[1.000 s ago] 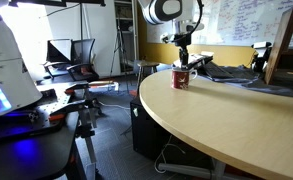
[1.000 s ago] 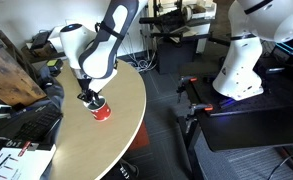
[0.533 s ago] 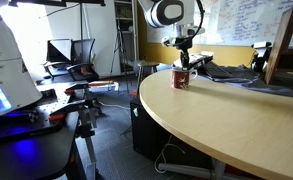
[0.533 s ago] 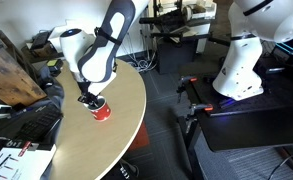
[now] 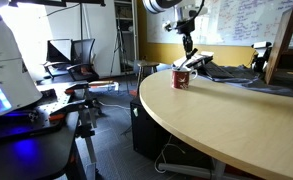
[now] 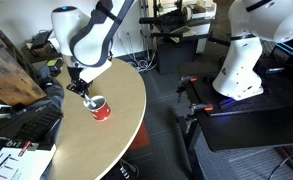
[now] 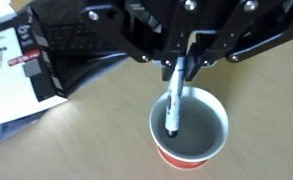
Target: Place the marker on the desk
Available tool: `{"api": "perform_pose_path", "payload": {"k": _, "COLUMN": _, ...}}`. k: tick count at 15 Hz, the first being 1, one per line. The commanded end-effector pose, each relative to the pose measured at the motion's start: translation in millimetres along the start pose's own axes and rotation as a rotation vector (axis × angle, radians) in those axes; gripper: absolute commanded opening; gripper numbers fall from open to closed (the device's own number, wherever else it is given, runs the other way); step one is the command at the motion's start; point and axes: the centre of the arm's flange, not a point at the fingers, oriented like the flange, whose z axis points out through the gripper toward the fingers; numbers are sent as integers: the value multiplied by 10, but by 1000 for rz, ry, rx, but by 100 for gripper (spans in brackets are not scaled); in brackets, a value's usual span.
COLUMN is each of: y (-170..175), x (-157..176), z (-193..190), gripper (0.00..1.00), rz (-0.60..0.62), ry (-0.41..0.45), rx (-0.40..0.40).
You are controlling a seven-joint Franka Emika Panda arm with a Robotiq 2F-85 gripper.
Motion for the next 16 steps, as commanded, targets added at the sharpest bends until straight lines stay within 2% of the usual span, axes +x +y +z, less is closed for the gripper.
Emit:
{"api": "perform_pose_path", "payload": {"k": 1, "y": 211, "x": -97, "z": -646, "gripper": 5, "rz": -30, "ry": -18, "rx": 35}}
{"api": "perform_pose_path", "payload": {"k": 3, "y": 411, "x": 11, "z": -833, "gripper": 5, "rz": -84, "ry": -107, "rx": -42}}
{"api": "perform_pose_path", "payload": {"k": 5, "y": 698, "x": 78, "z": -757, "gripper": 5, "rz": -133, "ry": -200, "rx": -109}}
{"api": "perform_pose_path", "payload": {"k": 7, "y": 999, "x": 110, "z": -528, "gripper": 5, "rz": -182, "ry": -303, "rx": -160}}
{"api": "perform_pose_path", "payload": {"k": 10, "y": 1344, "x": 40, "z": -169, "gripper": 5, "rz": -243, "ry": -434, "rx": -194}}
{"api": "perform_pose_path", "payload": {"k": 13, "y": 1555, "x": -123, "z": 130, "gripper": 5, "rz": -230, "ry": -502, "rx": -208}}
{"api": "perform_pose_path", "payload": {"k": 16, "y": 1661, "x": -341, "z": 232, "gripper": 5, "rz": -204, "ry": -491, "rx": -185}}
